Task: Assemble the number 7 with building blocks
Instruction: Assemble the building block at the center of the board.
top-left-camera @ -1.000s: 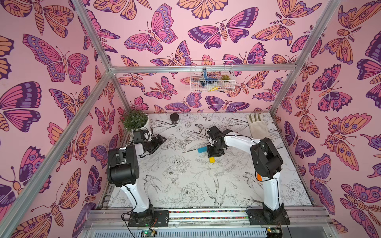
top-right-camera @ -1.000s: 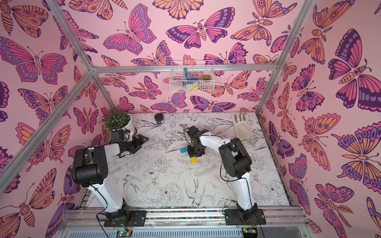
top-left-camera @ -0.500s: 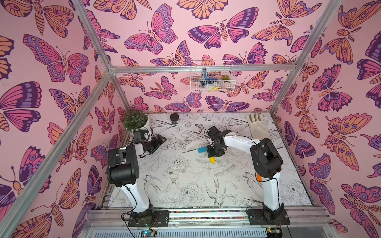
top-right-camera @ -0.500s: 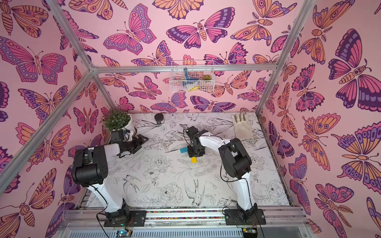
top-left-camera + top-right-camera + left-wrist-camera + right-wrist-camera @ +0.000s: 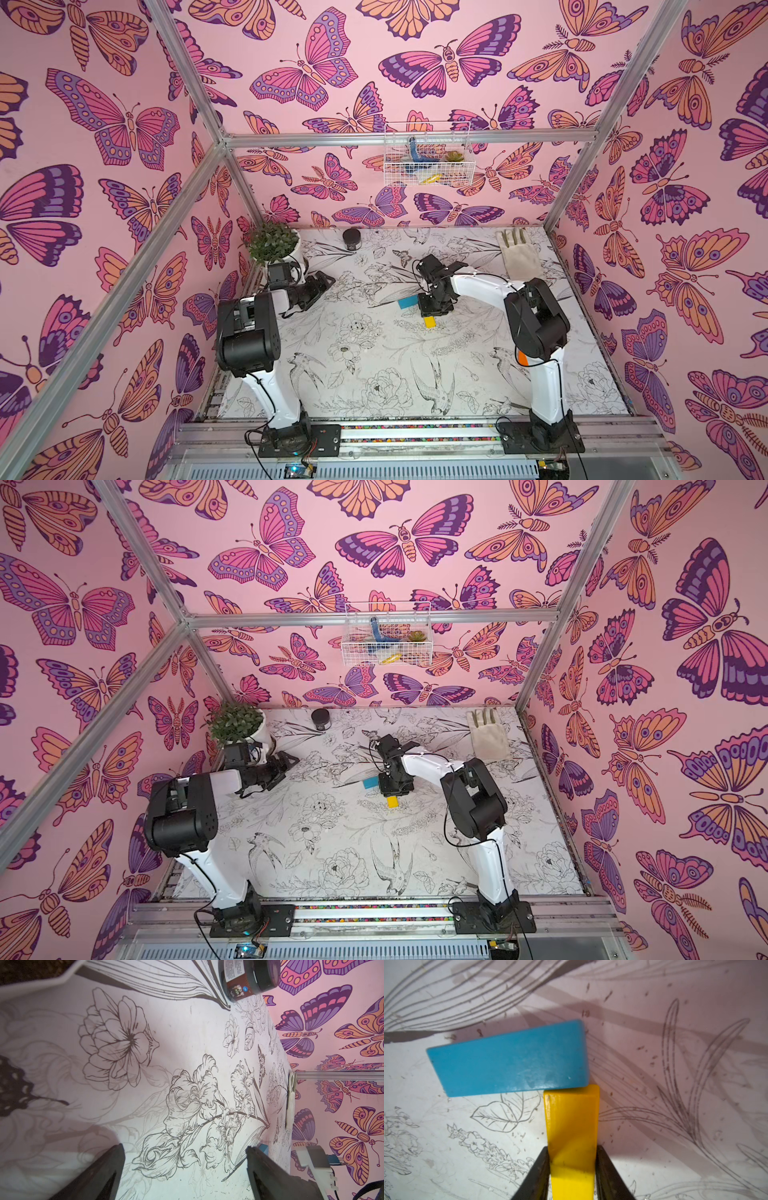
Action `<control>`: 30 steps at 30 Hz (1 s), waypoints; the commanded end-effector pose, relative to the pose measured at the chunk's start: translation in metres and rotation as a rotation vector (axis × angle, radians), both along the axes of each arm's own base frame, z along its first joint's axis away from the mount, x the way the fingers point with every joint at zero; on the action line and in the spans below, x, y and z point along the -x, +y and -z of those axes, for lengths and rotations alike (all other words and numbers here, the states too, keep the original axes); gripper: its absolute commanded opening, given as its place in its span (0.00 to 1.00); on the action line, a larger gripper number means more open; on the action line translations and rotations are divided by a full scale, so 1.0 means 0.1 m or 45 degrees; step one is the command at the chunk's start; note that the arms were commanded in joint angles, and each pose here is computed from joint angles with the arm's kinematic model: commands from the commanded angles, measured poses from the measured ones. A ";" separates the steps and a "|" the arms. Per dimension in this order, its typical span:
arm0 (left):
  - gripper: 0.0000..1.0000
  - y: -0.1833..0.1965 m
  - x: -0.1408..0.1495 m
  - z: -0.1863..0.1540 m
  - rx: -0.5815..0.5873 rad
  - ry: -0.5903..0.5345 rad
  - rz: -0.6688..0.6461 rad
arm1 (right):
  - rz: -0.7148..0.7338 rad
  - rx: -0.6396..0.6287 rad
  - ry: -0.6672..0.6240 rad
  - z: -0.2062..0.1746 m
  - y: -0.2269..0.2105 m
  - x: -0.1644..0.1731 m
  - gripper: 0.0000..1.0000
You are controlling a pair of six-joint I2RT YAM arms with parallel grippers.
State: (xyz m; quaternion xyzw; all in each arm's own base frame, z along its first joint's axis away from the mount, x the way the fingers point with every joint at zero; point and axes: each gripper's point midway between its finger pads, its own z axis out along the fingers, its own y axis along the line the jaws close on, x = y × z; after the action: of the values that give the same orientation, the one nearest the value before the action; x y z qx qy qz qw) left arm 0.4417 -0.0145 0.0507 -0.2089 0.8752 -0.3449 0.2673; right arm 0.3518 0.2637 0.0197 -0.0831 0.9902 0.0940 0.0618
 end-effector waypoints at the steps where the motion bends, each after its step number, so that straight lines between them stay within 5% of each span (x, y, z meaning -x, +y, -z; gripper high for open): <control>1: 0.97 0.02 0.11 0.20 0.015 0.092 -0.016 | 0.034 0.061 0.030 0.06 -0.11 0.07 0.34; 10: 0.97 0.02 0.11 0.20 0.015 0.092 -0.016 | 0.090 0.020 0.003 -0.02 -0.10 0.07 0.30; 15: 0.97 0.01 0.11 0.20 0.017 0.093 -0.015 | 0.091 0.017 -0.012 -0.07 -0.12 0.08 0.61; 17: 0.97 0.01 0.11 0.20 0.017 0.093 -0.014 | 0.089 0.008 -0.025 -0.12 -0.13 0.09 0.65; 30: 0.97 0.01 0.11 0.20 0.017 0.093 -0.014 | 0.076 -0.047 -0.048 -0.25 -0.08 0.11 0.61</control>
State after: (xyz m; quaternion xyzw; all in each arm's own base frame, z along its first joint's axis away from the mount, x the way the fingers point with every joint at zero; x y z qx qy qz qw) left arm 0.4419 -0.0144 0.0507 -0.2099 0.8748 -0.3453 0.2672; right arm 0.3436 0.2560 0.0468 -0.0566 0.9880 0.1100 0.0922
